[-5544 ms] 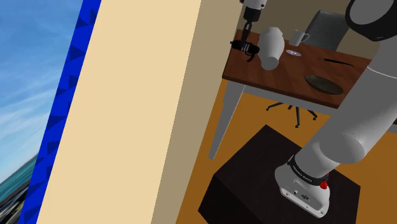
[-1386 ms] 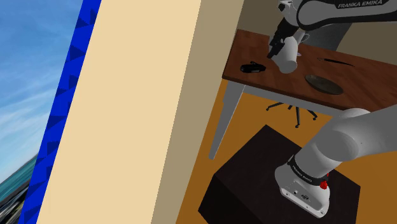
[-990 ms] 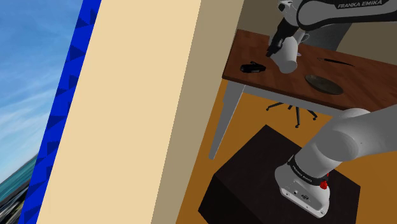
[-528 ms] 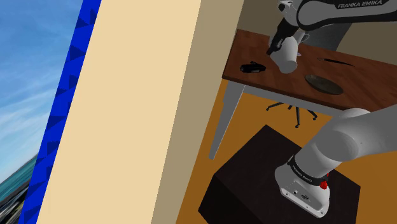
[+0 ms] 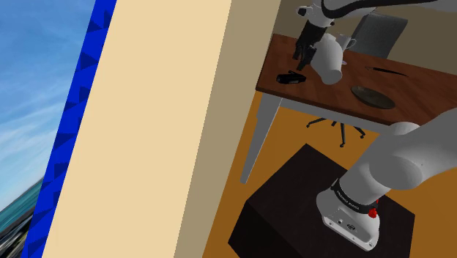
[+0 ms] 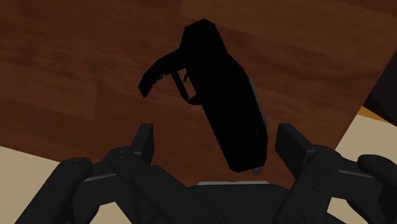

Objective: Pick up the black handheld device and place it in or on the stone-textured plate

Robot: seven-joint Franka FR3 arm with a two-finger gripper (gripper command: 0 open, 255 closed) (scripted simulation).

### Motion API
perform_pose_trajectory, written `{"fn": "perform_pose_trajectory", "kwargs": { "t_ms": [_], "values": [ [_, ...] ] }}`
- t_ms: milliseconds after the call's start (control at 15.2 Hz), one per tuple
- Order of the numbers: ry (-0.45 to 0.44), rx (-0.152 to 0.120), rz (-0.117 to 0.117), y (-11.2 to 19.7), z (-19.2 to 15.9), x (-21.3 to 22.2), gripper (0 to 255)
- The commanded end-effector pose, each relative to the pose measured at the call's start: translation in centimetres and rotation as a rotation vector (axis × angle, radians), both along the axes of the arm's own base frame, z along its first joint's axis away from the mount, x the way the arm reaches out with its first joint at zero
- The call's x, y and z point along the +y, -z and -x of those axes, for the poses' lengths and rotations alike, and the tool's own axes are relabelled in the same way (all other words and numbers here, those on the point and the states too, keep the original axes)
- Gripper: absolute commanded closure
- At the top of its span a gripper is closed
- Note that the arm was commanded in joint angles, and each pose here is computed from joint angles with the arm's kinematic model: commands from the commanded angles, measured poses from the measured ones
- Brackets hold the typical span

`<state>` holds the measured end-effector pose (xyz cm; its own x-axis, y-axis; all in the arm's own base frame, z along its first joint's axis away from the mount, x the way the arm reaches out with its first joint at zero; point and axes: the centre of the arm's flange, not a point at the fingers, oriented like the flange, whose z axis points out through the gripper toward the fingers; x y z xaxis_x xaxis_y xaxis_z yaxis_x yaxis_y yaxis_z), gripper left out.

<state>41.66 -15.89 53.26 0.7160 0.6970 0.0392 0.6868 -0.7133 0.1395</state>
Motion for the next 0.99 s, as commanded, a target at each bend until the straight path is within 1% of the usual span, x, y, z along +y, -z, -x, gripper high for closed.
{"fn": "perform_pose_trajectory", "kwargs": {
  "t_ms": [0, 66, 528, 924],
  "values": [
    [-0.113, 0.098, -0.056, 1.0, -1.8, 1.4, 0],
    [-0.162, 0.141, -0.080, 1.4, -2.6, 2.2, 0],
    [-0.162, 0.141, -0.080, 5.1, -2.6, 2.2, 0],
    [-0.162, 0.141, -0.080, 5.4, -2.6, 2.2, 0]
  ]
}}
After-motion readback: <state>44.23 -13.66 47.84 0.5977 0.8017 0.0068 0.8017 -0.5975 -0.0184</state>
